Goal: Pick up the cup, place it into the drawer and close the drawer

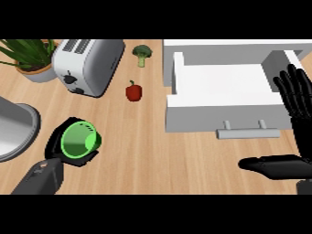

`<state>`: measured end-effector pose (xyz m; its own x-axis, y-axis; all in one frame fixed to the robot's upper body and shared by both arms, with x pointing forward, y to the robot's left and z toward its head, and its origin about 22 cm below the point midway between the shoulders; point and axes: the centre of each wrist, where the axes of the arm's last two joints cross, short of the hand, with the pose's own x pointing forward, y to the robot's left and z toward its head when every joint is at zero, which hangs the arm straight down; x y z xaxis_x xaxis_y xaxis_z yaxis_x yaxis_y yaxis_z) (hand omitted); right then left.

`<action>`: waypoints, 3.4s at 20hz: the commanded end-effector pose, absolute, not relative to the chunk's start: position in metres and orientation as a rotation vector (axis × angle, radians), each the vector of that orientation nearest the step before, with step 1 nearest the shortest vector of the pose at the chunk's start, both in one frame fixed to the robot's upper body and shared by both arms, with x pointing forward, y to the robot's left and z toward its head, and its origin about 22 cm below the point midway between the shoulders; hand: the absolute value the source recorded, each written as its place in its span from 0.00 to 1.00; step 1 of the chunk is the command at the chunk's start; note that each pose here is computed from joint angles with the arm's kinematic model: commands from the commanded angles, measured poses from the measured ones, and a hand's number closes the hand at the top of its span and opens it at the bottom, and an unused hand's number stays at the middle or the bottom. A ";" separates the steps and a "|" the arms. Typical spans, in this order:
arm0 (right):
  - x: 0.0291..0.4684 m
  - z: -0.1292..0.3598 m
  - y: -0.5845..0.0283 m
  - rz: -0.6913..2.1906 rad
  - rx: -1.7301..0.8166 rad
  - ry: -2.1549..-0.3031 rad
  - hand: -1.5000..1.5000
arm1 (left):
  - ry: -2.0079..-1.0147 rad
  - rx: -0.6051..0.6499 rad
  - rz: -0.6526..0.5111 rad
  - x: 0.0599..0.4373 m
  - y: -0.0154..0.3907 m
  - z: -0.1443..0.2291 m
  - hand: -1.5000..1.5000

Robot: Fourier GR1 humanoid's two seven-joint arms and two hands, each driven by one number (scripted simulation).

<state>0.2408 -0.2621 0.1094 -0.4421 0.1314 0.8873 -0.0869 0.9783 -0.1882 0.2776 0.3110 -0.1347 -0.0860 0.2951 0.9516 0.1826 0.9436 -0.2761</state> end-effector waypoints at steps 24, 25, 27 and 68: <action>0.226 0.116 -0.281 0.239 -0.085 -2.008 0.00 | -2.142 -0.388 0.088 0.358 0.264 -0.038 1.00; 0.216 0.107 -0.294 0.244 -0.088 -1.983 0.00 | -2.171 -0.365 0.113 0.377 0.239 -0.016 1.00; 0.221 0.107 -0.287 0.206 -0.097 -1.976 0.00 | -2.164 -0.363 0.057 0.378 0.225 0.006 1.00; 0.251 0.121 -0.290 0.277 -0.008 -2.006 0.00 | -1.894 -0.130 -0.252 0.431 0.015 0.152 1.00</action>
<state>0.2422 -0.2936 0.1122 -0.4351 0.1467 0.8884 -0.0858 0.9754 -0.2031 0.4301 0.0227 0.1478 -0.3463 0.0284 0.9377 0.2454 0.9675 0.0613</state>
